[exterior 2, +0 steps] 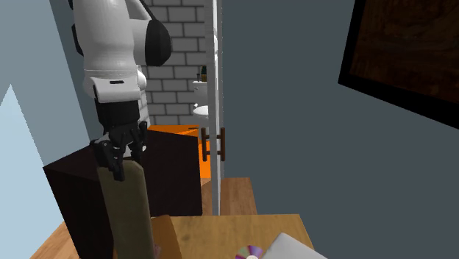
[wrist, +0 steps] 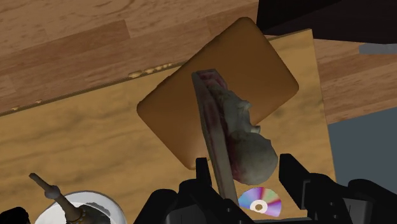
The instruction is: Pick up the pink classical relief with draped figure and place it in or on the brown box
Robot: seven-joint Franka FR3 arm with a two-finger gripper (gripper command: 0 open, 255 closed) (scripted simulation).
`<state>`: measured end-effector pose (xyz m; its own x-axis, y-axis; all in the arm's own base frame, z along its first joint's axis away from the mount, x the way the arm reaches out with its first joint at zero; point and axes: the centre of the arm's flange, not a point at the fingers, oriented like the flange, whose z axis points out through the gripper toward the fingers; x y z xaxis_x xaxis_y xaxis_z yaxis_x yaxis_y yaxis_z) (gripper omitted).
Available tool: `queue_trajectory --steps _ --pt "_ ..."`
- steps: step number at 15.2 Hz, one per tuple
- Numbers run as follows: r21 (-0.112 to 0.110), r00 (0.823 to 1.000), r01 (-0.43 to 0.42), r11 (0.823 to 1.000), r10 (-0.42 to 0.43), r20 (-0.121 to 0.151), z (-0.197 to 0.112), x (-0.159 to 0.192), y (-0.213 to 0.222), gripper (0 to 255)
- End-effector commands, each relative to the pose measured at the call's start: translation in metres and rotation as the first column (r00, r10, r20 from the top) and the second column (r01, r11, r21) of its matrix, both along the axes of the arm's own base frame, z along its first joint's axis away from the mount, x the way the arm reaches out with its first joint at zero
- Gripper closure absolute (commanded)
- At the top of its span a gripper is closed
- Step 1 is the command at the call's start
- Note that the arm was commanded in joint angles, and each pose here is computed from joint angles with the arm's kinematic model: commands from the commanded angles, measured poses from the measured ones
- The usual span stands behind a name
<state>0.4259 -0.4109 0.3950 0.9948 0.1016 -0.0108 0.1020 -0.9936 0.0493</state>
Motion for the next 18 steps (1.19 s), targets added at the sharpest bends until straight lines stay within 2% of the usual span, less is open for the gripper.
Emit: queue_trajectory --steps 1,2,7,11,18 --pt "-0.001 1.0 0.0 1.0 0.0 0.001 0.001 0.0 0.0 255" --pt "-0.001 1.0 0.0 1.0 0.0 0.001 0.001 0.0 0.0 0" --pt "-0.001 1.0 0.0 1.0 0.0 0.001 0.001 0.0 0.0 0" --pt "-0.001 1.0 0.0 1.0 0.0 0.001 0.051 0.0 0.002 0" --pt "-0.001 1.0 0.0 1.0 0.0 0.001 0.051 0.0 0.002 0"
